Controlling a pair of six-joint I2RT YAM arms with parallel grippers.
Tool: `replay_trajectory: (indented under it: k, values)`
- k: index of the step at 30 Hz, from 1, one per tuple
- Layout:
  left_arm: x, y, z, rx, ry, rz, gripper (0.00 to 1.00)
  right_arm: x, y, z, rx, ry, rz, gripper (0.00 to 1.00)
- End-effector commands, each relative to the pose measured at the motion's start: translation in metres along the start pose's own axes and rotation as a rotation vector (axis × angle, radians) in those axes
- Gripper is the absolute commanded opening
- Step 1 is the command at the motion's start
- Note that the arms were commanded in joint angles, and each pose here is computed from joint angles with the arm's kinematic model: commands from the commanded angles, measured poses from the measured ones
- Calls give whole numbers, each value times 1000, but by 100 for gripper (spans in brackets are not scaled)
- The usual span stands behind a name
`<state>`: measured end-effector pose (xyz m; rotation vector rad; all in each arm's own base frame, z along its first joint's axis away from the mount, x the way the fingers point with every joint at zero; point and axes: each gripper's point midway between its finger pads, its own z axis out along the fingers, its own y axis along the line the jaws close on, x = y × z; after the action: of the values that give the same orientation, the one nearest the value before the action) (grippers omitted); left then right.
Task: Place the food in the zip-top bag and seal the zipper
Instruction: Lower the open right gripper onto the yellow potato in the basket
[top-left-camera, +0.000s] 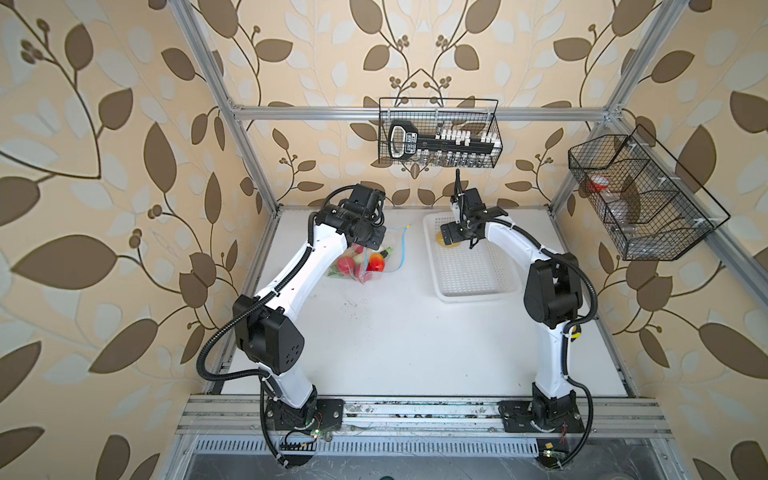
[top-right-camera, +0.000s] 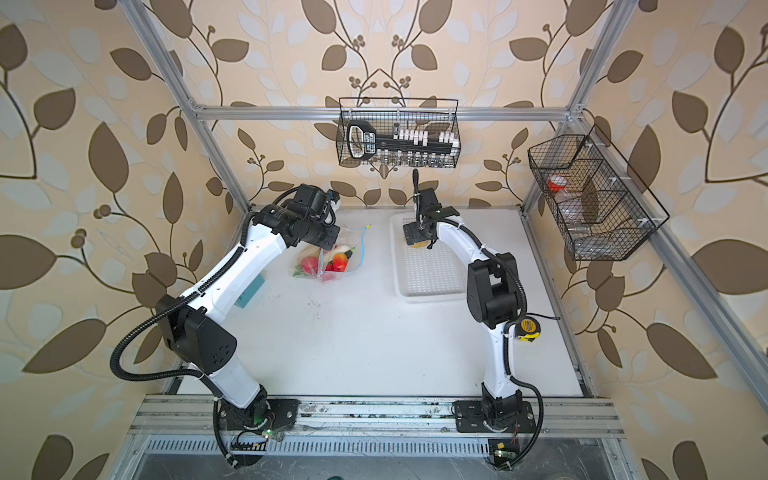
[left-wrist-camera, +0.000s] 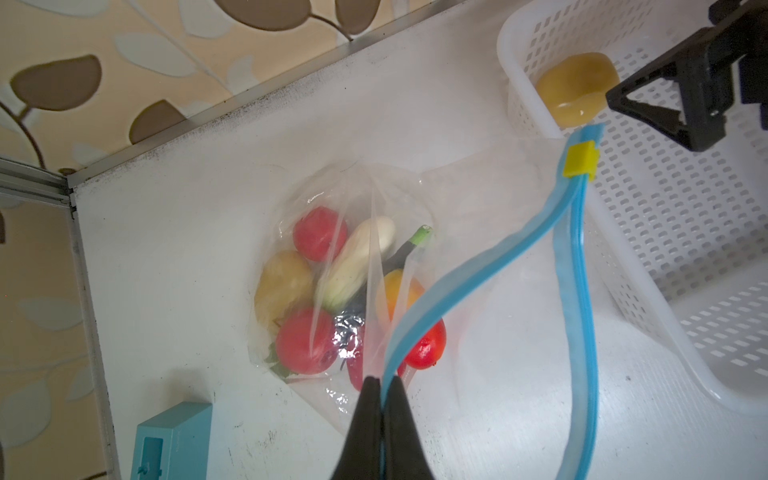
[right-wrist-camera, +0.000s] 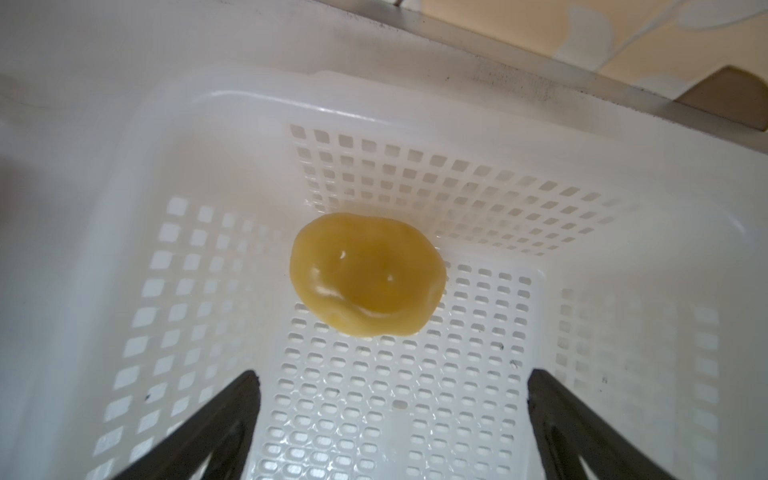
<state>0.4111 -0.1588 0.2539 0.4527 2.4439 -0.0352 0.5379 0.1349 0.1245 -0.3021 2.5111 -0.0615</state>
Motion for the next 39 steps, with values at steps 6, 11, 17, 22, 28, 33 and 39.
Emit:
replay_trajectory:
  k: [6,11,17,22,28,33,39]
  values:
    - [-5,-1,-6,-4,-22,2,0,-4,4,25,-44,19,-6,100]
    - [-5,-1,-6,-4,-25,3,0,-2,9,40,-61,37,-13,100]
    - [-5,0,-6,-8,-23,3,0,2,12,52,-74,55,-27,100]
    - [-5,0,-5,-12,-21,5,0,-2,15,58,-89,56,-30,100]
    - [-5,1,-3,-15,-17,7,0,-4,15,71,-76,74,-30,100]
    - [-5,1,-2,-19,-14,8,0,-2,20,77,-102,87,-23,100]
    - [-4,2,-2,-25,-14,9,0,4,24,80,-119,103,-5,100]
